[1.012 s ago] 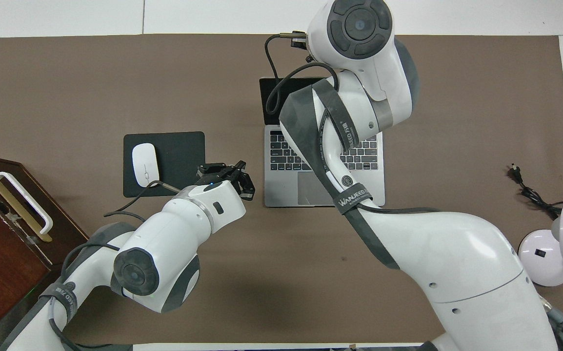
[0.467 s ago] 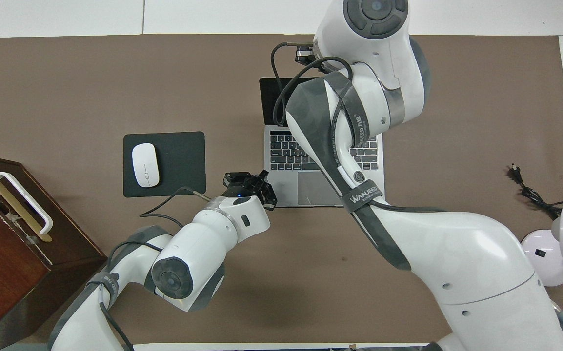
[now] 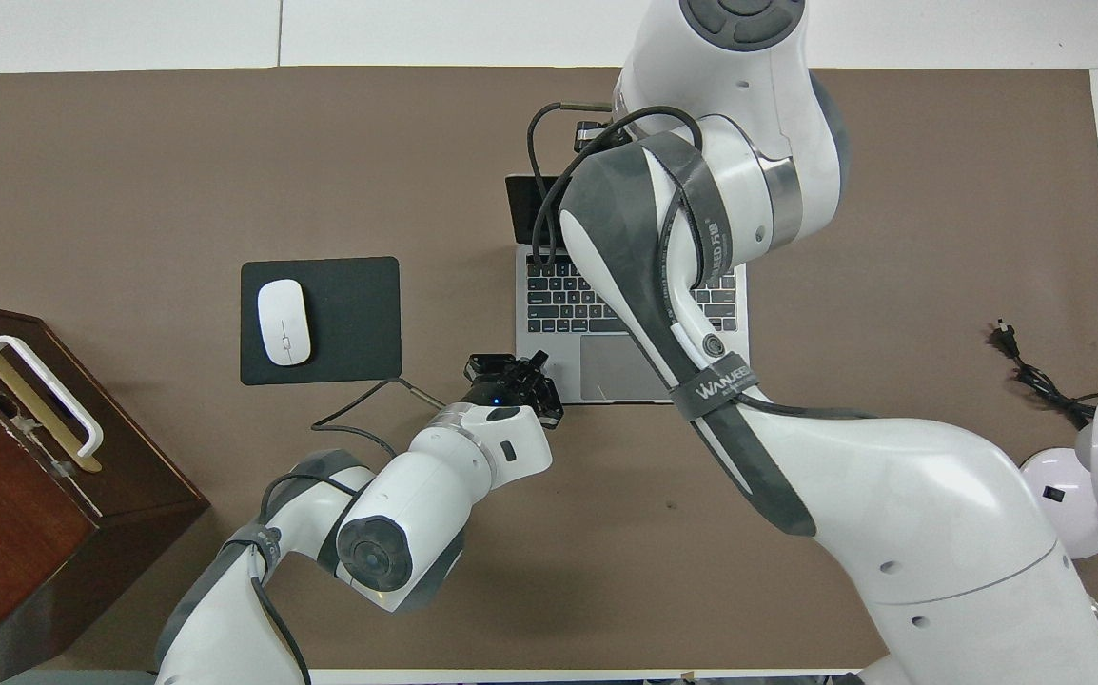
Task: Close laptop with both arms
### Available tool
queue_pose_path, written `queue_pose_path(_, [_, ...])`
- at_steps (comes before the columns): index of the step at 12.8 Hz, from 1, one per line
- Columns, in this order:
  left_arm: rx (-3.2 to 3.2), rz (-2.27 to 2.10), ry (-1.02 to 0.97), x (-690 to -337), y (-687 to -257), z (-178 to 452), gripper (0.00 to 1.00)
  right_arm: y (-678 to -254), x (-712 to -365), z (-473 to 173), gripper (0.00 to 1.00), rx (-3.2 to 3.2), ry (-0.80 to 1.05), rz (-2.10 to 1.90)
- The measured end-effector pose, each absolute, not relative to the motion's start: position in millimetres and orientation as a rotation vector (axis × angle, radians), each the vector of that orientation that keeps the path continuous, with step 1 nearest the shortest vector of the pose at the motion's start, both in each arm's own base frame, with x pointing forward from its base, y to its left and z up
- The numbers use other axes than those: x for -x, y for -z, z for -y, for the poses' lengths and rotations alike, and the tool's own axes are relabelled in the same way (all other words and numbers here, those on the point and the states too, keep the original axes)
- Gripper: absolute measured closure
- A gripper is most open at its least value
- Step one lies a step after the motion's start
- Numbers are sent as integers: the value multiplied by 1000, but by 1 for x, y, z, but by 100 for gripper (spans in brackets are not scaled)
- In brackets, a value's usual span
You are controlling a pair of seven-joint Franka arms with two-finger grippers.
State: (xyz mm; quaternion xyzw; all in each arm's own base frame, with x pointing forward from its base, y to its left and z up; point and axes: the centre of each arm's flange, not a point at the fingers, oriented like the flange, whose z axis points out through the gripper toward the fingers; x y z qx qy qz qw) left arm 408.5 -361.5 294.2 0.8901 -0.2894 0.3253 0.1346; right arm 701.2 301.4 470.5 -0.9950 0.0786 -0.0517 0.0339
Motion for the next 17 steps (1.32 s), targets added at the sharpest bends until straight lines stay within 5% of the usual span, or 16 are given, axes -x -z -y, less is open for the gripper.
queue_pose_path(17, [-2590,872,-917,-385,-270,349,99,-441,-676,-278,99,3085,-70,-285])
